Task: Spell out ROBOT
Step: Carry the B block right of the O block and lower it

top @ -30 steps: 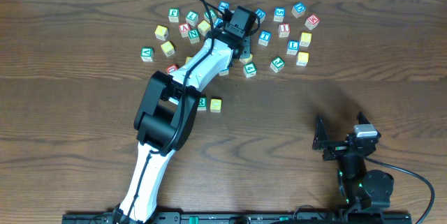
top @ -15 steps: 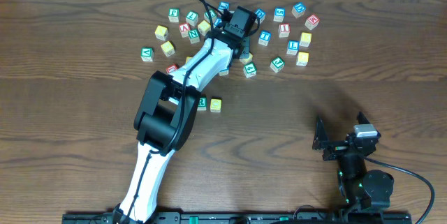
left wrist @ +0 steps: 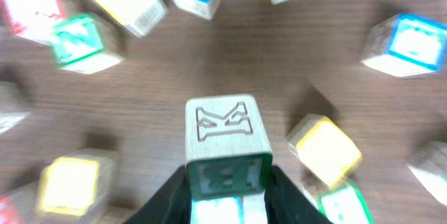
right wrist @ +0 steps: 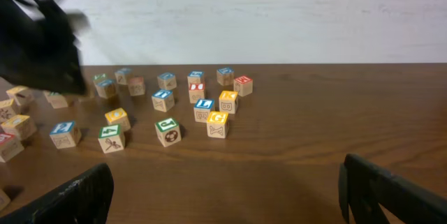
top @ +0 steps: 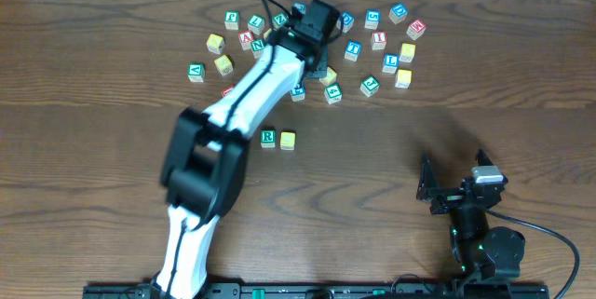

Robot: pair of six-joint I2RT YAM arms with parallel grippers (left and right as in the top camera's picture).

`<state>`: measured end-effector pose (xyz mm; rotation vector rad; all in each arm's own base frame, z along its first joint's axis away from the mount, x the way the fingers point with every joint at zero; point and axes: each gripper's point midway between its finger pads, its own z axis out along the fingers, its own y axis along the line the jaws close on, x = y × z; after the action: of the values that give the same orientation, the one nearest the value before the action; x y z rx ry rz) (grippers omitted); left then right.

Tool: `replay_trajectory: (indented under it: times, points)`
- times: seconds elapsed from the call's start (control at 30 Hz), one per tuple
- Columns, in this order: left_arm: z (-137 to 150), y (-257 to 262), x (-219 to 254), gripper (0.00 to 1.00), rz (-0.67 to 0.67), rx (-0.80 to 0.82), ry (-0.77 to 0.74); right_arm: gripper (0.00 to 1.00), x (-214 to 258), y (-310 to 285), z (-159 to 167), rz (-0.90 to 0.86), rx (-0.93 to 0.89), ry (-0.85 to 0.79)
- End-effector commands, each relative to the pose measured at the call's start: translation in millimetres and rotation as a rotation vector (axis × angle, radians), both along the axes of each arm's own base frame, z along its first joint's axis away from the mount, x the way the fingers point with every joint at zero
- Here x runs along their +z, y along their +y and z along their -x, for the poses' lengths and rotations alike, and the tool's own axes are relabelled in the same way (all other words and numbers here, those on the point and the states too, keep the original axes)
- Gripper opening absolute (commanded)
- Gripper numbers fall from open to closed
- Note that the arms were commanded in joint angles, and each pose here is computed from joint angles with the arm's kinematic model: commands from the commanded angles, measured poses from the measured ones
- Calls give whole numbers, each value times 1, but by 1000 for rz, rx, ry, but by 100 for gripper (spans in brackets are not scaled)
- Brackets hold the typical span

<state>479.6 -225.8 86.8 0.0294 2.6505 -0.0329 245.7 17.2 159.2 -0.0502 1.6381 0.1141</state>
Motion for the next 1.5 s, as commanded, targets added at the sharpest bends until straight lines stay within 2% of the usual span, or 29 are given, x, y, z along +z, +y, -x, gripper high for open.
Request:
replay_trajectory:
  times: [0.0, 0.13, 0.27, 0.53, 0.87, 1.3, 1.33, 1.47]
  points:
    - [26, 1, 82, 29, 99, -32, -41, 99, -1, 1, 0, 15, 4, -1]
    - [79, 4, 91, 29, 113, -81, 120, 99, -1, 1, 0, 15, 4, -1]
    - [124, -2, 73, 26, 71, -128, 293, 99, -1, 1, 0, 15, 4, -1]
    - [168, -17, 17, 25, -24, -248, 398, 99, -1, 1, 0, 15, 4, -1]
    - [174, -24, -27, 26, -103, -562, 350, 99, -1, 1, 0, 15, 4, -1]
    - [175, -23, -45, 28, -147, -716, 321, 99, -1, 1, 0, 15, 4, -1]
    - [175, -23, -45, 32, -148, -720, 320, 99, -1, 1, 0, 15, 4, -1]
    - [172, -26, -51, 37, -145, -723, 306, 99, -1, 1, 0, 15, 4, -1]
